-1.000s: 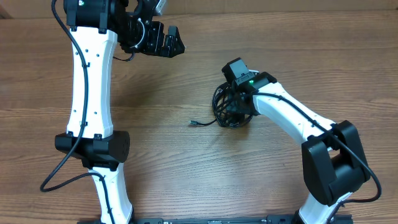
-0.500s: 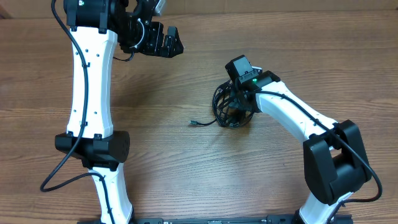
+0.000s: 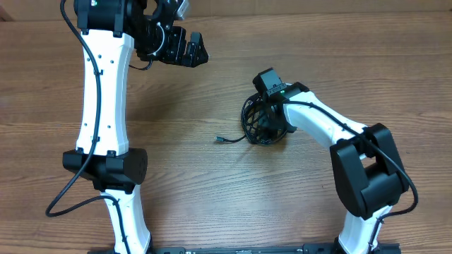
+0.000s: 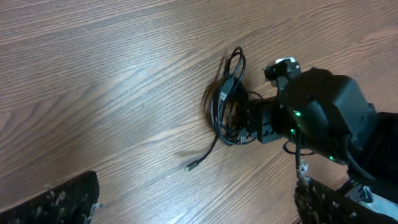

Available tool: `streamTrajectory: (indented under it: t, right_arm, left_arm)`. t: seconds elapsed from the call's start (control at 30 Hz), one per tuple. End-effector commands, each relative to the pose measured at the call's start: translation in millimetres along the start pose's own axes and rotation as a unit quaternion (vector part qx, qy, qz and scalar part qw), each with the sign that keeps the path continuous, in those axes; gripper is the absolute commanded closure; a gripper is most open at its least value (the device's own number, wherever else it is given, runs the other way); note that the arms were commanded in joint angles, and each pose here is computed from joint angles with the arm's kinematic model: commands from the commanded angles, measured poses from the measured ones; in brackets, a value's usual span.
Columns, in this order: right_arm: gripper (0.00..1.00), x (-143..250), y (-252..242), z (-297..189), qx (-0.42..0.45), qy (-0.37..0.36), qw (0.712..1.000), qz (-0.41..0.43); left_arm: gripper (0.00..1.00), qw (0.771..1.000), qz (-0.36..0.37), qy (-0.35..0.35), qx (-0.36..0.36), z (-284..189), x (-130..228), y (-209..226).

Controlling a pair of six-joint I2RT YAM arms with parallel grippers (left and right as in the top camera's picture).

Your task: Untangle cables

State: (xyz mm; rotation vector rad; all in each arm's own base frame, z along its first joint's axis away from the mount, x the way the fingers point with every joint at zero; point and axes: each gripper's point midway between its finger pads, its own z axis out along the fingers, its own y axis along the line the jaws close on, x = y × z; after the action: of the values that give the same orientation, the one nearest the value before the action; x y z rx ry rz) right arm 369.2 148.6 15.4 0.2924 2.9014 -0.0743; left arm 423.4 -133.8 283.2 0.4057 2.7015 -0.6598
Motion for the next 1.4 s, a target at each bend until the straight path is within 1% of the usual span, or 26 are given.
streamTrajectory:
  t: [0.0,0.03,0.1,0.17,0.2,0.27,0.3,0.53,0.63,0.73,0.87,1.03,1.2,1.27,1.37]
  right_arm:
    - [0.5,3,-3,9,0.008,0.008,1.0,0.0]
    - [0.53,4,-4,10,0.009,0.01,1.0,0.0]
    - [0.61,4,-4,10,0.01,0.01,1.0,-0.001]
    - [0.72,4,-3,10,0.009,0.009,1.0,-0.001]
    - [0.81,4,-3,10,0.009,0.009,1.0,0.0]
    - [0.94,3,-3,10,0.008,0.008,1.0,0.0]
    - [0.96,3,-2,10,0.007,0.007,1.0,0.0]
    - [0.96,1,-1,10,0.004,0.003,1.0,0.0]
    - [0.96,-6,2,2,-0.002,-0.004,1.0,-0.012]
    - [0.96,-20,9,-23,-0.015,-0.021,0.999,-0.02]
    - [0.96,-44,16,-72,-0.038,-0.056,0.997,-0.024]
    - [0.96,-59,18,-118,-0.059,-0.088,0.994,-0.029]
    - [0.96,-58,13,-140,-0.065,-0.099,0.992,-0.036]
    - [0.96,-57,11,-150,-0.07,-0.106,0.991,-0.037]
    - [0.96,-58,9,-170,-0.083,-0.126,0.988,-0.036]
  left_arm:
    - [0.0,1.0,0.02,-0.005,-0.002,-7,2,-6]
    - [0.0,1.0,0.02,-0.005,-0.003,-7,2,-6]
    - [0.0,1.0,0.02,-0.005,-0.003,-7,2,-6]
    - [0.0,1.0,0.022,-0.005,-0.003,-7,2,-6]
    - [0.0,1.0,0.022,-0.005,-0.004,-7,2,-6]
    - [0.0,1.0,0.021,-0.004,-0.013,-7,2,-2]
    - [0.0,1.0,0.021,-0.003,-0.017,-7,2,-1]
    - [0.0,1.0,0.021,-0.003,-0.017,-7,2,-1]
    - [0.0,1.0,0.022,-0.004,-0.019,-7,2,0]
    - [0.0,0.999,0.024,-0.007,-0.027,-7,0,2]
    - [0.0,0.999,0.032,-0.02,-0.026,-5,-7,0]
    - [0.0,0.998,0.05,-0.03,-0.016,10,-19,-9]
    - [0.01,0.998,0.061,-0.019,0.026,39,-26,-22]
    - [0.04,0.997,0.063,-0.012,0.037,53,-28,-24]
    - [0.04,0.993,0.084,0.002,0.085,78,-28,-35]
